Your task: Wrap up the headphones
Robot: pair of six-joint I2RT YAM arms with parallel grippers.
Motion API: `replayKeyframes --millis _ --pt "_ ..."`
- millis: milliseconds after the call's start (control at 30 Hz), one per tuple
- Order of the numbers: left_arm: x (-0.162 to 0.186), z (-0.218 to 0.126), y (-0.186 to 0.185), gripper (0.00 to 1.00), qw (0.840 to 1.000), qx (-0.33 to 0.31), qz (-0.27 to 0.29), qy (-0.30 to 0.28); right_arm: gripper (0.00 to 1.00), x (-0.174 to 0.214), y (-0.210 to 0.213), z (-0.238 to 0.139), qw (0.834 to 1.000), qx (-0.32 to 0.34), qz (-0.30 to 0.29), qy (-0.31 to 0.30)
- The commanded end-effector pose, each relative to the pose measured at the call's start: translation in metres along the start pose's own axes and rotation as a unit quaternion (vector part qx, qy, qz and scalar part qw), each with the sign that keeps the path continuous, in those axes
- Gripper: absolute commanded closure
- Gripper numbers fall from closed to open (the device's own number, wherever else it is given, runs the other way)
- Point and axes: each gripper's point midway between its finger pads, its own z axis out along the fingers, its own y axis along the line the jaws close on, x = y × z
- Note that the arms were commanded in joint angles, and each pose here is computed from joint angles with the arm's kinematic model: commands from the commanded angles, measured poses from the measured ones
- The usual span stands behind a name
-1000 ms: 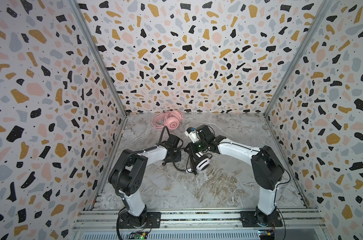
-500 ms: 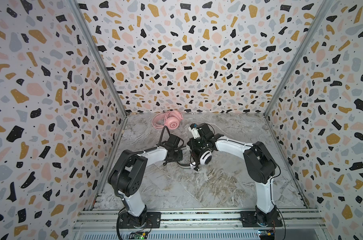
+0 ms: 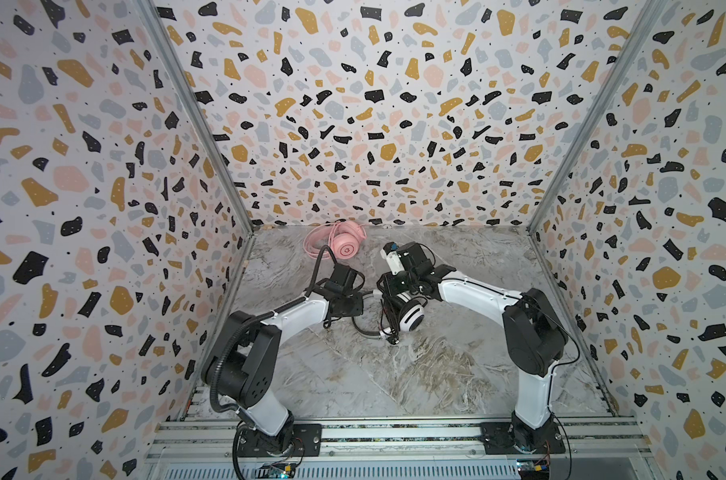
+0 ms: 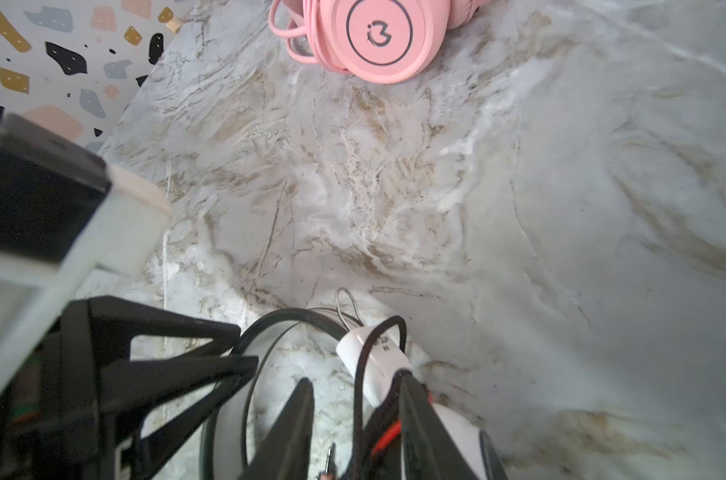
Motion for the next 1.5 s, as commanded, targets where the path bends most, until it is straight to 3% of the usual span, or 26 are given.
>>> replayKeyframes --millis 0,167,333,433,533,700,800,900,1067,1133,1200,1267,1467 --pt "-0.02 -0.017 0.011 0.65 0.999 -0.011 -0.014 -0.043 0.6 -0.016 0.004 -0.031 0.999 0.011 -0.018 -0.026" --pt "-0.042 -0.046 0.029 0.61 0.995 -0.013 -0.037 -0.094 0.59 -0.025 0.005 -0.05 0.998 0.014 -0.023 -0.05" --pt "-0.069 -0.099 0.068 0.54 0.977 -0.034 -0.077 -0.195 0.58 -0.038 0.004 -0.092 0.991 0.029 -0.041 -0.12" --pt "-0.074 -0.136 0.102 0.43 0.954 -0.082 -0.103 -0.269 0.58 -0.035 -0.013 -0.123 0.982 0.065 -0.056 -0.171" --pt "-0.071 -0.159 0.123 0.24 0.93 -0.122 -0.113 -0.328 0.56 -0.028 -0.045 -0.154 0.968 0.125 -0.048 -0.212" --pt "-0.07 -0.18 0.159 0.17 0.885 -0.205 -0.149 -0.39 0.53 -0.01 -0.121 -0.209 0.932 0.227 0.021 -0.282" --pt "-0.066 -0.192 0.178 0.15 0.851 -0.255 -0.167 -0.428 0.44 0.005 -0.163 -0.245 0.89 0.307 0.048 -0.335" --pt "-0.06 -0.207 0.193 0.15 0.814 -0.296 -0.172 -0.469 0.36 0.029 -0.204 -0.268 0.856 0.381 0.094 -0.337" --pt "-0.04 -0.213 0.203 0.16 0.776 -0.323 -0.144 -0.522 0.25 0.075 -0.252 -0.267 0.825 0.443 0.138 -0.322" --pt "-0.028 -0.211 0.208 0.16 0.764 -0.333 -0.136 -0.535 0.23 0.09 -0.261 -0.26 0.824 0.454 0.132 -0.311" --pt "-0.021 -0.207 0.212 0.16 0.76 -0.342 -0.128 -0.537 0.21 0.102 -0.268 -0.254 0.822 0.47 0.127 -0.296" --pt "-0.02 -0.197 0.213 0.15 0.77 -0.346 -0.11 -0.525 0.2 0.111 -0.274 -0.252 0.815 0.49 0.119 -0.285" --pt "-0.014 -0.173 0.221 0.13 0.785 -0.338 -0.082 -0.513 0.2 0.126 -0.275 -0.262 0.787 0.51 0.086 -0.337"
